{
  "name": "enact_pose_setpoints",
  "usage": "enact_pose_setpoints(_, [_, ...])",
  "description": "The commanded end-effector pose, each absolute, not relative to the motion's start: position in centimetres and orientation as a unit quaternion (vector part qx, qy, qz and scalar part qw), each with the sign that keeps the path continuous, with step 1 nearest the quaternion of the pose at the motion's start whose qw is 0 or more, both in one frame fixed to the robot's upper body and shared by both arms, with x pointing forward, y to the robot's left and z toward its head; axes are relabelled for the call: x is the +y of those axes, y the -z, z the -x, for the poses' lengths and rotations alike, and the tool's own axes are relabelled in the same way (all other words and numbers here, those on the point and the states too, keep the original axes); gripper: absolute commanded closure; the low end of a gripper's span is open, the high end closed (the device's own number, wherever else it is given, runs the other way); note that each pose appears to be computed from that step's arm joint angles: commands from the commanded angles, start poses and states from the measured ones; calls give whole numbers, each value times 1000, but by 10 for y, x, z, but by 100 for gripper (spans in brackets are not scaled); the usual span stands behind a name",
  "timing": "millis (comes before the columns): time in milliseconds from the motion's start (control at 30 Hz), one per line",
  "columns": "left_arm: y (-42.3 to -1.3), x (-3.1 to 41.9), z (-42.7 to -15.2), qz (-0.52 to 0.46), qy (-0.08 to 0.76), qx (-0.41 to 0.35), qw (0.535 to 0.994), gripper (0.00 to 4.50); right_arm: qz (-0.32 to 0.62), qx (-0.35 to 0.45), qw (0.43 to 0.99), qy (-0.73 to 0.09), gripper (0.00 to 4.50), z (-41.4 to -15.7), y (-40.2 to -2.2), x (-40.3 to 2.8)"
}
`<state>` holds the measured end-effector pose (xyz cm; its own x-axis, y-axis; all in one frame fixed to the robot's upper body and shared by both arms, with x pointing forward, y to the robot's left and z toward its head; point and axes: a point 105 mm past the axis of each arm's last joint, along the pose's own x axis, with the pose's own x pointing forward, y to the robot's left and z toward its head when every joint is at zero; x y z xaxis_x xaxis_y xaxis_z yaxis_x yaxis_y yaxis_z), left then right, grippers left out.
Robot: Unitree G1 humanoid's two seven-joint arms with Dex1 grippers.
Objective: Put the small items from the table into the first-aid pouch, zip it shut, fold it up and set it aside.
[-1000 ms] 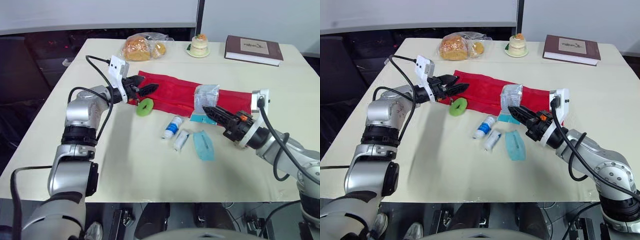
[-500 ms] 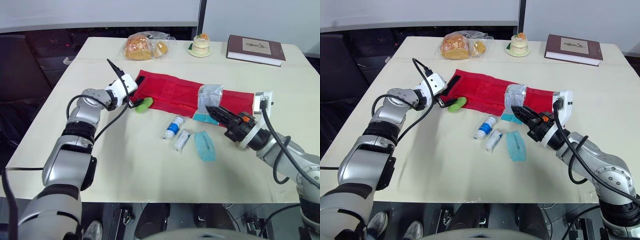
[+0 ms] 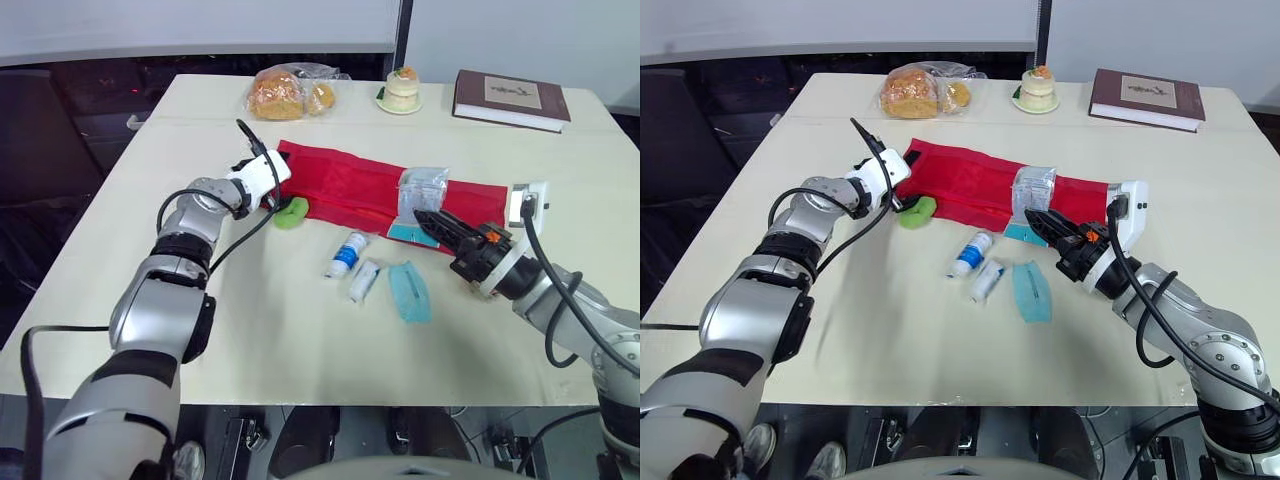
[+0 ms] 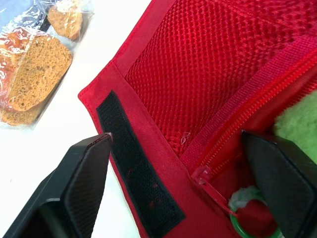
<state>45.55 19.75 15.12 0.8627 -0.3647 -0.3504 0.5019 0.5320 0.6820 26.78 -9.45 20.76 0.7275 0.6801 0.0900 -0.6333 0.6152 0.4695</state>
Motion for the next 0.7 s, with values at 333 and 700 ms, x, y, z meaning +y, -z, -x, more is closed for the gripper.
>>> enact_pose_setpoints(333, [-153, 190, -452, -426, 280, 69, 858, 448, -242, 11, 902, -356, 447, -263, -219, -99])
enact_pose_setpoints(700, [-149, 164, -429, -409, 385, 39, 826, 448, -248, 17, 901, -356, 447, -261, -214, -99])
